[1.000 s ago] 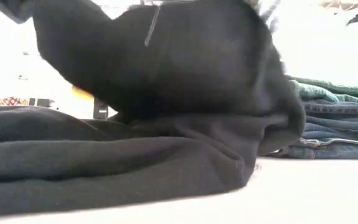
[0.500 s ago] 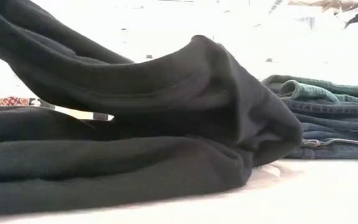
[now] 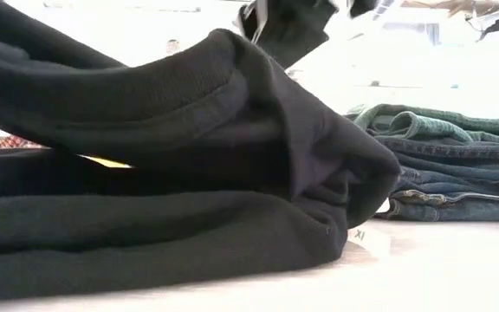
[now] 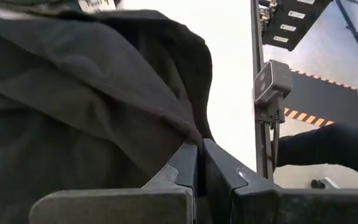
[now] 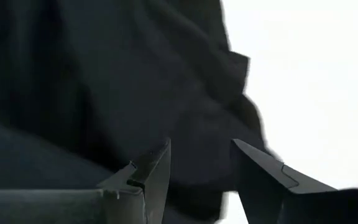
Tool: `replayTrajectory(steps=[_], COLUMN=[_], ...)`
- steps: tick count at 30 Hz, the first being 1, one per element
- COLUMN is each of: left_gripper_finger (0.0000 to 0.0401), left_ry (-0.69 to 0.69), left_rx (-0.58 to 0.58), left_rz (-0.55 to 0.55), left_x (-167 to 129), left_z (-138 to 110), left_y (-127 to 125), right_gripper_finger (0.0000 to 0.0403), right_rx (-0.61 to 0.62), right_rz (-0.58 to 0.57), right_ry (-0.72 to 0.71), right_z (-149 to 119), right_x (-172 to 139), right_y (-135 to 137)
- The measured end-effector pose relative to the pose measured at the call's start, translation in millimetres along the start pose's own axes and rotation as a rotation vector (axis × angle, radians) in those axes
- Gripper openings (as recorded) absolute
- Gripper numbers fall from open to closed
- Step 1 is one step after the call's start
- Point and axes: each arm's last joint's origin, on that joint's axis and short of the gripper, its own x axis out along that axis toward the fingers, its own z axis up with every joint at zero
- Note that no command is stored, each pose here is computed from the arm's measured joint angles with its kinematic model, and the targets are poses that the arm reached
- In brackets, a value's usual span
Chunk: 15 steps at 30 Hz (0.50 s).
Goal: Fold laundry
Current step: Fold the black shirt from the white laundry organizer
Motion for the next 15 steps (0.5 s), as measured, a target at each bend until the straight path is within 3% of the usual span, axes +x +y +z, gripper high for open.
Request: replayTrajectory(steps=[6, 11, 15], left_gripper_finger=[0.0, 0.0, 0.0], left_ry=[0.064, 0.088, 0.07], left_rx=[-0.038, -0.071, -0.065], left_rz=[-0.007, 0.0, 0.008], left_x=[13, 20, 20], left_z=[-17, -26, -25], left_y=[-3, -4, -4], right_gripper_finger=[0.0191, 0.0191, 0.0191], right_rx=[-0.199, -0.369, -0.489], right_rz=[0.011, 0.121, 0.05], right_ry=[-0.005, 0.038, 0.104], right_z=[-4, -16, -22], right_x=[11, 30, 45], right_y=[-40, -58, -67])
